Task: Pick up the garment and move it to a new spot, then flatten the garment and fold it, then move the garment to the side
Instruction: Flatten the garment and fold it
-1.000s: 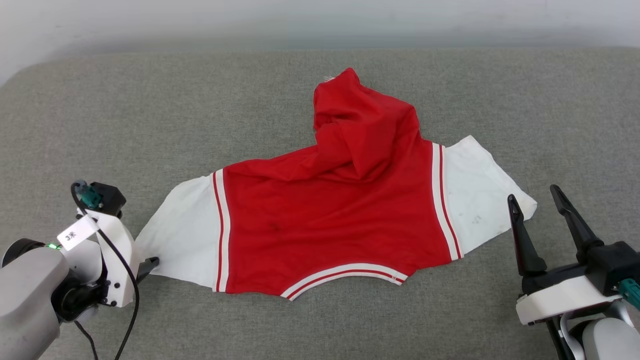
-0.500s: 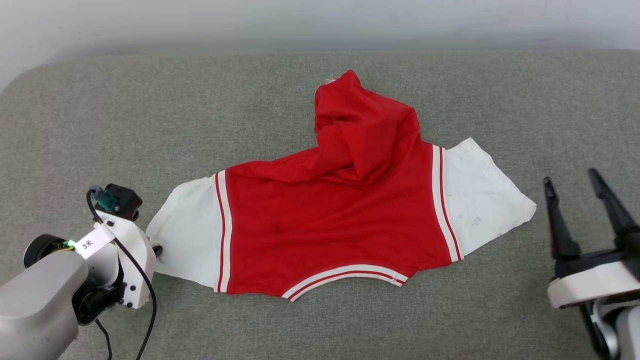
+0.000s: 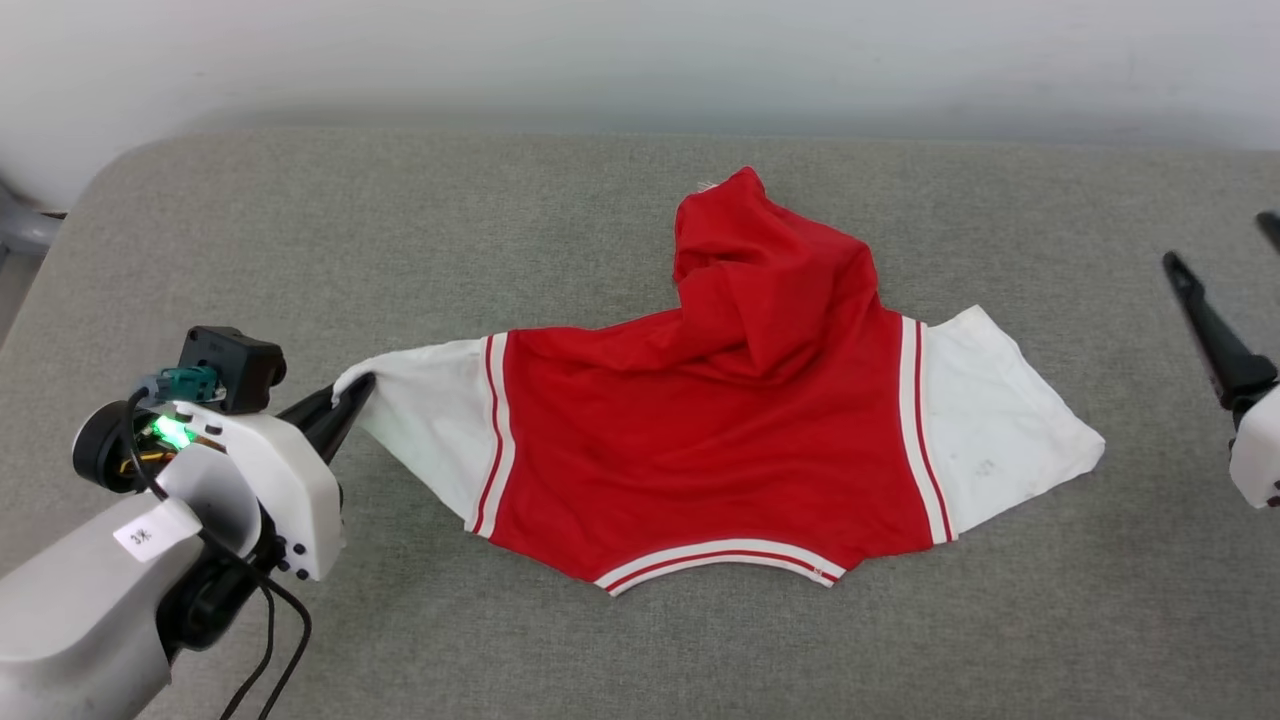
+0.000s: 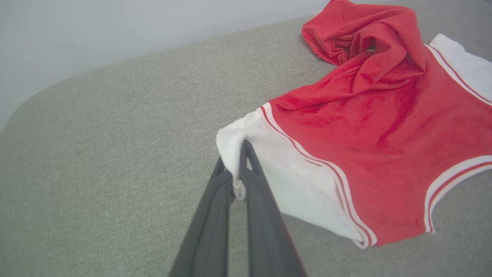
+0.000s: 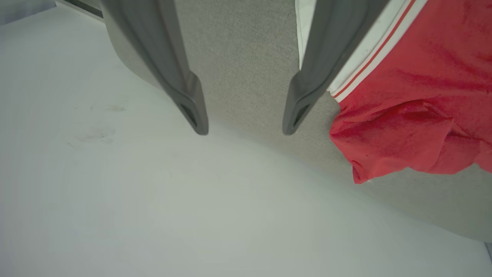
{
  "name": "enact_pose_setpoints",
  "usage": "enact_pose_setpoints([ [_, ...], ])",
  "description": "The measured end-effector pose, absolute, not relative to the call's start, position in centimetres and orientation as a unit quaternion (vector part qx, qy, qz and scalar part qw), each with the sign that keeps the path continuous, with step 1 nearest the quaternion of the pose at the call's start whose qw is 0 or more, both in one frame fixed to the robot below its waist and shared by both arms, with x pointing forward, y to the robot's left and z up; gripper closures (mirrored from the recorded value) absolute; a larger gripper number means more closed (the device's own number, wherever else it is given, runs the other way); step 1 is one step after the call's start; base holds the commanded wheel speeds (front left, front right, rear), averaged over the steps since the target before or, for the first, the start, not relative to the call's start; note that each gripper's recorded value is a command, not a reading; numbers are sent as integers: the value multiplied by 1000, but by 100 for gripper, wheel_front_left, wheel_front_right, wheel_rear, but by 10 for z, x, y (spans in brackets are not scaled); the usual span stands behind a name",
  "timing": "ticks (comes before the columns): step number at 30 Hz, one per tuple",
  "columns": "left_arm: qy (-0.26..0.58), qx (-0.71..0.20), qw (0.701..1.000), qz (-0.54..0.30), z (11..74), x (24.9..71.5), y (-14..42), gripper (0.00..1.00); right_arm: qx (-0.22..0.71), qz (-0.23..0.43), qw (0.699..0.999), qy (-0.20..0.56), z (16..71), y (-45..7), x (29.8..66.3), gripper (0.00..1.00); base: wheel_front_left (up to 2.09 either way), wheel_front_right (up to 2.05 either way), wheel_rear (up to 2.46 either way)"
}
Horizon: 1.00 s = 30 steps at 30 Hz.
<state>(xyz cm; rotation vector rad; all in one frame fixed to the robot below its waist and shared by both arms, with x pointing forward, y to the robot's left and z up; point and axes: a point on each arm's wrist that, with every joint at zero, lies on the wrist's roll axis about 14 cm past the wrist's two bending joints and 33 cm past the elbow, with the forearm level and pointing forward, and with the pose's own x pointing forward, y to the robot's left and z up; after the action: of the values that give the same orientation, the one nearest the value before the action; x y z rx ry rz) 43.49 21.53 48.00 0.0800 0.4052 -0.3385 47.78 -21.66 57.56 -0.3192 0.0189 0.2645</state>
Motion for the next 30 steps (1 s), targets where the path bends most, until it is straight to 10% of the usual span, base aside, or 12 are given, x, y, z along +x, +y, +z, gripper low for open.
enact_pose_setpoints([
  [11, 161, 37, 973, -161, 491, 428, 204, 100, -169, 194, 895, 363, 470, -215, 458, 0, 0, 0, 0],
  [30, 169, 26, 976, -137, 464, 437, 212, 100, -162, 209, 820, 508, 356, -205, 458, 0, 0, 0, 0],
])
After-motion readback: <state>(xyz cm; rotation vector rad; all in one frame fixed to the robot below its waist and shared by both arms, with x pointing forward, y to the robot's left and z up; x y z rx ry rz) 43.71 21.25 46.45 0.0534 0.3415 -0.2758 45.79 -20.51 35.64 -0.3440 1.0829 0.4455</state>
